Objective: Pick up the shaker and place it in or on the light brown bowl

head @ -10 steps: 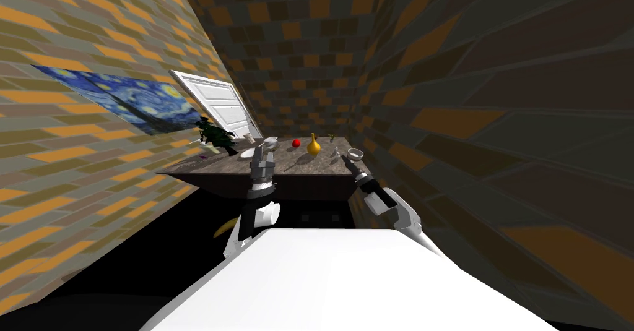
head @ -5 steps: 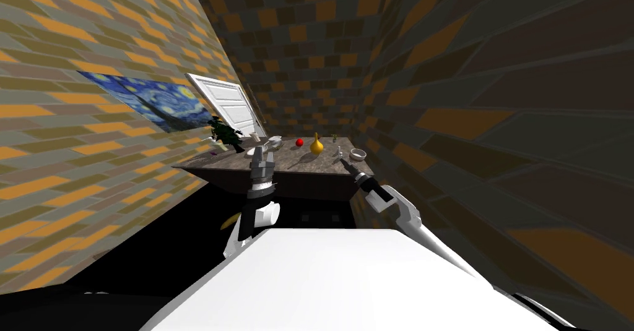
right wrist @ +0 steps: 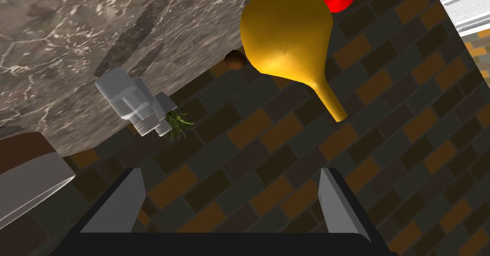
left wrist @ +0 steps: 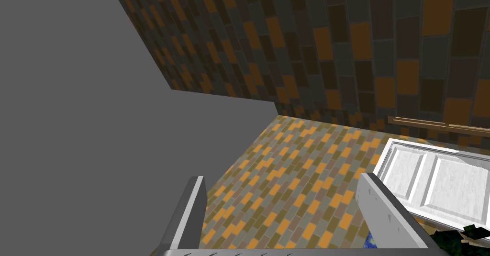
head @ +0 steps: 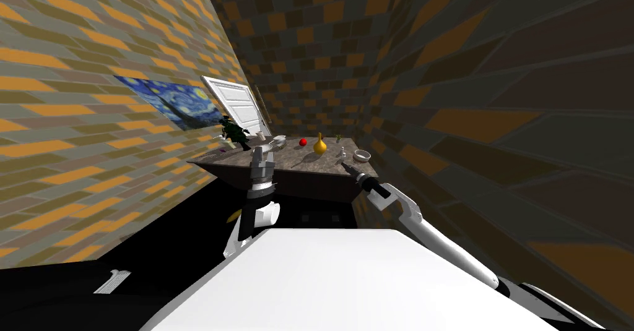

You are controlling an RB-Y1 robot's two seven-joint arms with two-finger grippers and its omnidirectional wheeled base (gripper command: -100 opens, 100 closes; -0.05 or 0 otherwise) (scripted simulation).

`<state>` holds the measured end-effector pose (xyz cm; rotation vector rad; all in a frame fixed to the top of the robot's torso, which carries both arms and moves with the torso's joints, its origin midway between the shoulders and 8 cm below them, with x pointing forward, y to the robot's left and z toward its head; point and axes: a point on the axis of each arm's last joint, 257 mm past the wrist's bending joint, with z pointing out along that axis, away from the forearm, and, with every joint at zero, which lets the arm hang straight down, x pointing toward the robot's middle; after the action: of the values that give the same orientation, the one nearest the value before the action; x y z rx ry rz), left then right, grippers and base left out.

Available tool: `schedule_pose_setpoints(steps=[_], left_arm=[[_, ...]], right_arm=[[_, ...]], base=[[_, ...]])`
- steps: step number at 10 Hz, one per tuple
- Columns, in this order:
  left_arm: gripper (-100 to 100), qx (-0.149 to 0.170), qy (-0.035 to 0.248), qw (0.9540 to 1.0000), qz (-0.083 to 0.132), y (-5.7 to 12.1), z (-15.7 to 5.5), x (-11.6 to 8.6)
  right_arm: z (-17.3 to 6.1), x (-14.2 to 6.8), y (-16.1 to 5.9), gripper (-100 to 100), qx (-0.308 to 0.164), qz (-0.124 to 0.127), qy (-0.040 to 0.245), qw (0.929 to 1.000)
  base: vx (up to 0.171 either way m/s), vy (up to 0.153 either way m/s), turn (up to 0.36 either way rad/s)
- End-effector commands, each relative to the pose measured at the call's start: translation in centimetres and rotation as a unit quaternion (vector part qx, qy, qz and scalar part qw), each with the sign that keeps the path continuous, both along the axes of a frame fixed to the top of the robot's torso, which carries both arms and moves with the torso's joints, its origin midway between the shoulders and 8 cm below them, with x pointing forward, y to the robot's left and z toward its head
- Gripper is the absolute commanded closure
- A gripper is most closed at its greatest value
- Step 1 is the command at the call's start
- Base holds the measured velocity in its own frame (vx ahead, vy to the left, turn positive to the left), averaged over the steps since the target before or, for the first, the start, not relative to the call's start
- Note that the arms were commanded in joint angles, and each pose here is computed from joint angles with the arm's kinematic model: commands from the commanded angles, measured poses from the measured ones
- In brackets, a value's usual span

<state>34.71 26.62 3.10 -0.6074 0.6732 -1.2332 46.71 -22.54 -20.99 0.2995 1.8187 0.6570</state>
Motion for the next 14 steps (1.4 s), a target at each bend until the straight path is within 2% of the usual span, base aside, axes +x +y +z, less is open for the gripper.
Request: schedule_pose_setpoints(steps=[1, 2, 4, 6, 7, 10, 14], left_arm=[[0, 0.000, 0.000, 1.0000, 0.000, 0.0, 0.0, 0.0], [0, 0.000, 0.000, 1.0000, 0.000, 0.0, 0.0, 0.0], [0, 0.000, 0.000, 1.0000, 0.000, 0.0, 0.0, 0.0], [0, 0.000, 0.000, 1.0000, 0.000, 0.0, 0.0, 0.0], [0, 0.000, 0.000, 1.0000, 0.000, 0.0, 0.0, 0.0], [0, 0.000, 0.000, 1.0000, 0.000, 0.0, 0.0, 0.0], [0, 0.000, 0.000, 1.0000, 0.000, 0.0, 0.0, 0.0]], right_arm=[[-1.9, 0.6, -1.6, -100, -0.041, -0.009, 0.023, 0.9989], [-2.2, 0.6, -1.8, -100, -0.044, -0.012, 0.028, 0.9986], [-4.3, 1.1, -4.6, -100, -0.096, -0.028, 0.057, 0.9934], [-6.1, 1.5, -7.9, -100, -0.146, -0.049, 0.086, 0.9844], [-6.1, 1.5, -7.9, -100, -0.146, -0.049, 0.087, 0.9842], [-7.8, 1.8, -12.8, -100, -0.211, -0.081, 0.123, 0.9663], [-8.6, 1.9, -18.8, -100, -0.280, -0.120, 0.162, 0.9386]], base=[[0.025, 0.011, 0.183], [0.023, 0.005, 0.075], [0.035, 0.008, 0.158], [0.072, 0.002, 0.193], [0.057, -0.001, 0.090], [0.056, -0.002, 0.192], [0.078, -0.005, 0.170]])
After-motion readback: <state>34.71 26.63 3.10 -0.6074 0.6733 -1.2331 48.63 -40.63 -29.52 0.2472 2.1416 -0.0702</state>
